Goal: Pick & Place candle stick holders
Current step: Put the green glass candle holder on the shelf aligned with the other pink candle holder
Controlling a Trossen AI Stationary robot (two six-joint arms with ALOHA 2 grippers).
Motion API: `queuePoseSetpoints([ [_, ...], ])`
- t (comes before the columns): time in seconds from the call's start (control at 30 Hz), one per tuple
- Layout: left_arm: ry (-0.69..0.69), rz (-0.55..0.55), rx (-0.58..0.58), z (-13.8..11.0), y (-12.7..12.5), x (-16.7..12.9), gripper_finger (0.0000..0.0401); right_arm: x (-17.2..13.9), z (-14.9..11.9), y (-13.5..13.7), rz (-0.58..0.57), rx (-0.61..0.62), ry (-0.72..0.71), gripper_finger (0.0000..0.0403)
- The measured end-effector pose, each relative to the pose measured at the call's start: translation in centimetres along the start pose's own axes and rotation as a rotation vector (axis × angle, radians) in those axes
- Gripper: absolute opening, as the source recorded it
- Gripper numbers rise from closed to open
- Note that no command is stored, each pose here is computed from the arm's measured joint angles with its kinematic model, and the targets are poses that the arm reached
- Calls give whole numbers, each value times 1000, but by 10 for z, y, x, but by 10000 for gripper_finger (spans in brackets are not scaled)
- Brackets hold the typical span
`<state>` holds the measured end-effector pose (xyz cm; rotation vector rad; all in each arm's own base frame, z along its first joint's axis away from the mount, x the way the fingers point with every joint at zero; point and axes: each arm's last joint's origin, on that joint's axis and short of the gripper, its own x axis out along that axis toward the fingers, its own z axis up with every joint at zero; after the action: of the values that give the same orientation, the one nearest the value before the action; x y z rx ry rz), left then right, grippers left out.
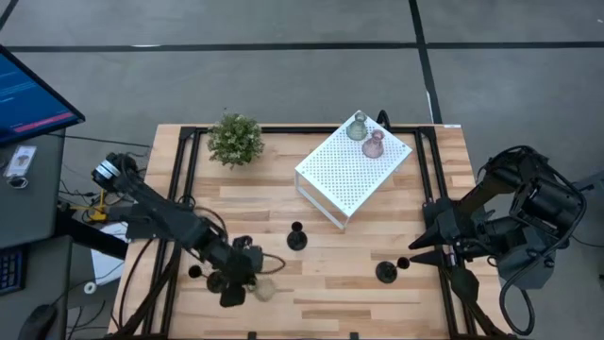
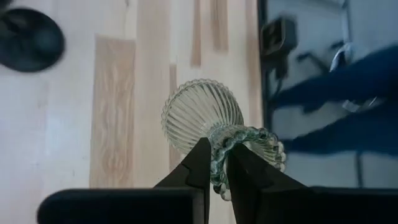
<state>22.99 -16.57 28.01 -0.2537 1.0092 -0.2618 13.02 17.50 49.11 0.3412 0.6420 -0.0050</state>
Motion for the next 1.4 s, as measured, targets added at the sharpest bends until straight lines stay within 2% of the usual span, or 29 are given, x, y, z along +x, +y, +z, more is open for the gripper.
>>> queuePoseSetpoints([
  [0.17,-177,-62,-107,9,5,-41,29,0,0,0,0,0,0,115],
  [0.3,-334,-68,-187,14,12,-77,29,0,0,0,0,-4,-1,115],
  [0.43,-515,-57,-217,27,15,-118,29,0,0,0,-1,-11,-1,115],
  [0.63,-725,79,-172,58,30,-162,29,0,-1,-2,-14,-22,7,115],
  [0.83,-853,300,-207,95,67,-188,29,2,0,-6,-51,-32,16,115],
  [1.0,-849,353,-289,125,104,-185,29,5,3,-11,-90,-34,21,115],
  [1.2,-710,320,-325,154,141,-144,29,6,3,-12,-84,-27,38,115],
  [1.4,-602,334,-374,164,166,-110,29,5,2,-11,-71,-50,50,115],
])
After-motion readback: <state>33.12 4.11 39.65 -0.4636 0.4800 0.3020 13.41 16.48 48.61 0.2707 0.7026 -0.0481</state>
